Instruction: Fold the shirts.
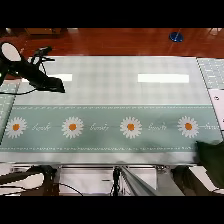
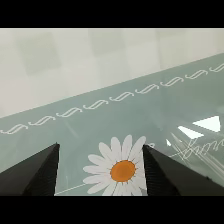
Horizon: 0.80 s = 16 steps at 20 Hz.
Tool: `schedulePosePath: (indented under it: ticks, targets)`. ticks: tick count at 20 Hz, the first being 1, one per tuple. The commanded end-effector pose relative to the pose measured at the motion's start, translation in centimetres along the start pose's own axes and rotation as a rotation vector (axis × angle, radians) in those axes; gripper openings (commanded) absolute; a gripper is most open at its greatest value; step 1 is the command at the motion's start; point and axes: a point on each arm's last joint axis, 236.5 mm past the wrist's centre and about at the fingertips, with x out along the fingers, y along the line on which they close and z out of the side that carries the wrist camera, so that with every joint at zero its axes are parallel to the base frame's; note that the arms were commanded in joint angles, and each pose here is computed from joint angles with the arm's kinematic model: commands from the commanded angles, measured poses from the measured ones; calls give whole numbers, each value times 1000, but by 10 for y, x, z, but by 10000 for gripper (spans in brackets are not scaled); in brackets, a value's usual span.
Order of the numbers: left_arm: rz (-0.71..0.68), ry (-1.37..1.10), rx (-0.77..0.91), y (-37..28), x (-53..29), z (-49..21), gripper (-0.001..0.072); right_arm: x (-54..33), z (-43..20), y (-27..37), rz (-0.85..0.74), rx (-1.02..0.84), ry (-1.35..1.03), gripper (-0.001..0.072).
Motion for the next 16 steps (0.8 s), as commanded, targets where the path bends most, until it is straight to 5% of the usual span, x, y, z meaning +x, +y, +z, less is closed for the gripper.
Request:
schedulePosePath:
  ticks: [1, 4, 6, 7, 12, 14, 16]
  targets:
    - [3, -11, 3, 0, -4, 4, 599, 9, 5, -6, -15, 4, 2, 21]
    - [3, -11, 3, 0, -4, 4, 599, 20, 2, -8, 12, 32, 29, 67]
    - [3, -11, -9, 0, -4, 4, 599, 26, 3, -10, 27, 56, 20, 467]
    - [3, -11, -12, 0, -4, 4, 599, 28, 6, -13, 27, 66, 6, 544]
    - [4, -19, -13, 1, -1, 7, 600, -16, 95, -7, 64, 74, -374, 537]
    - [10, -39, 29, 4, 3, 13, 612, -166, 196, 31, 306, 135, -955, 535]
    - [32, -113, 68, 10, 6, 33, 612, -402, 216, 58, 853, 366, -1597, 523]
